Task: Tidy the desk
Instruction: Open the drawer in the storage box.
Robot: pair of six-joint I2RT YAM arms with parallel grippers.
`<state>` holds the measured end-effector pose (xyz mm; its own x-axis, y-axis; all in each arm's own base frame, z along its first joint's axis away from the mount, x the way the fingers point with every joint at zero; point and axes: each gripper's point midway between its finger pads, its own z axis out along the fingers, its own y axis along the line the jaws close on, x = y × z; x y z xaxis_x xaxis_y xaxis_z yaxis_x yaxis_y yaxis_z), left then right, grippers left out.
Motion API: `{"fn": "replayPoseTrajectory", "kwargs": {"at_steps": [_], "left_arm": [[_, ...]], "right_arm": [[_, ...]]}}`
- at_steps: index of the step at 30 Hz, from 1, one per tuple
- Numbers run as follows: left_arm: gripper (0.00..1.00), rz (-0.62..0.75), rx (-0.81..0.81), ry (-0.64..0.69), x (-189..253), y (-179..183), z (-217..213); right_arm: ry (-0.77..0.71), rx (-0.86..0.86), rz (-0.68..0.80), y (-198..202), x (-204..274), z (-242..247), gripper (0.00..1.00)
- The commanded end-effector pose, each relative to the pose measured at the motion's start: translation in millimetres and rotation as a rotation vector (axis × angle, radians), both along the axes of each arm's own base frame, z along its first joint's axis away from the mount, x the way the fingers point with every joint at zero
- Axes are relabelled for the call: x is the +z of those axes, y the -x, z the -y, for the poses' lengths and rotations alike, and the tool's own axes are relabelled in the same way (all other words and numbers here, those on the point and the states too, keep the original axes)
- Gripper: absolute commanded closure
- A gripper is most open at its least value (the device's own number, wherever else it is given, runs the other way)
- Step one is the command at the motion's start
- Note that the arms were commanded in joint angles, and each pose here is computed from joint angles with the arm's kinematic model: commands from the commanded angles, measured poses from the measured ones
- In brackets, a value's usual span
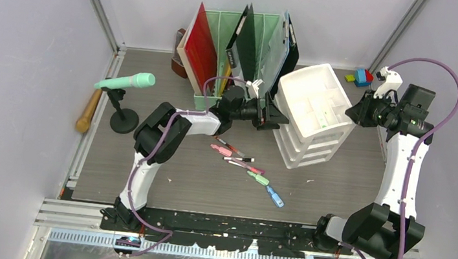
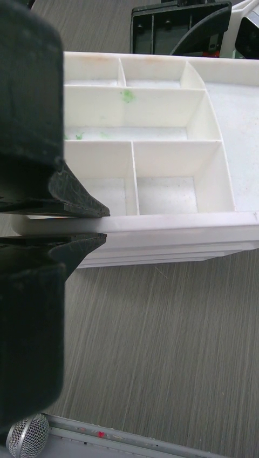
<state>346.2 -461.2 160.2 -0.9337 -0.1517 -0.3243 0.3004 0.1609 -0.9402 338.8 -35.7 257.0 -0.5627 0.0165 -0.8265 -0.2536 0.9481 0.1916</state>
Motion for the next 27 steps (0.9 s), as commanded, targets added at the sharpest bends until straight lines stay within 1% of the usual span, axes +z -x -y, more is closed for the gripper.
{"fn": "replayPoseTrajectory", "kwargs": {"at_steps": [1, 2, 8, 18, 27], "left_arm": [[0.18, -0.01, 0.029, 0.053, -4.5, -1.7, 4.5], [0.2, -0.013, 0.031, 0.059, -6.0, -1.5, 4.6], [0.22, -0.021, 0.036, 0.058, -13.3, 0.2, 2.6], [0.25, -0.019, 0.039, 0.072, -10.7, -6.4, 8.7], [0.28, -0.022, 0.026, 0.141, 1.4, -6.8, 12.6]], "right_arm": [[-0.042, -0.05, -0.144, 5.1, -40.4, 0.7, 0.94], [-0.042, -0.05, -0.144, 4.8, -40.7, 0.7, 0.94], [-0.042, -0.052, -0.148, 4.9, -42.1, 1.3, 0.94], [-0.046, -0.05, -0.153, 4.8, -43.7, 0.7, 0.94], [-0.05, -0.049, -0.16, 4.0, -45.7, 0.7, 0.94]]}}
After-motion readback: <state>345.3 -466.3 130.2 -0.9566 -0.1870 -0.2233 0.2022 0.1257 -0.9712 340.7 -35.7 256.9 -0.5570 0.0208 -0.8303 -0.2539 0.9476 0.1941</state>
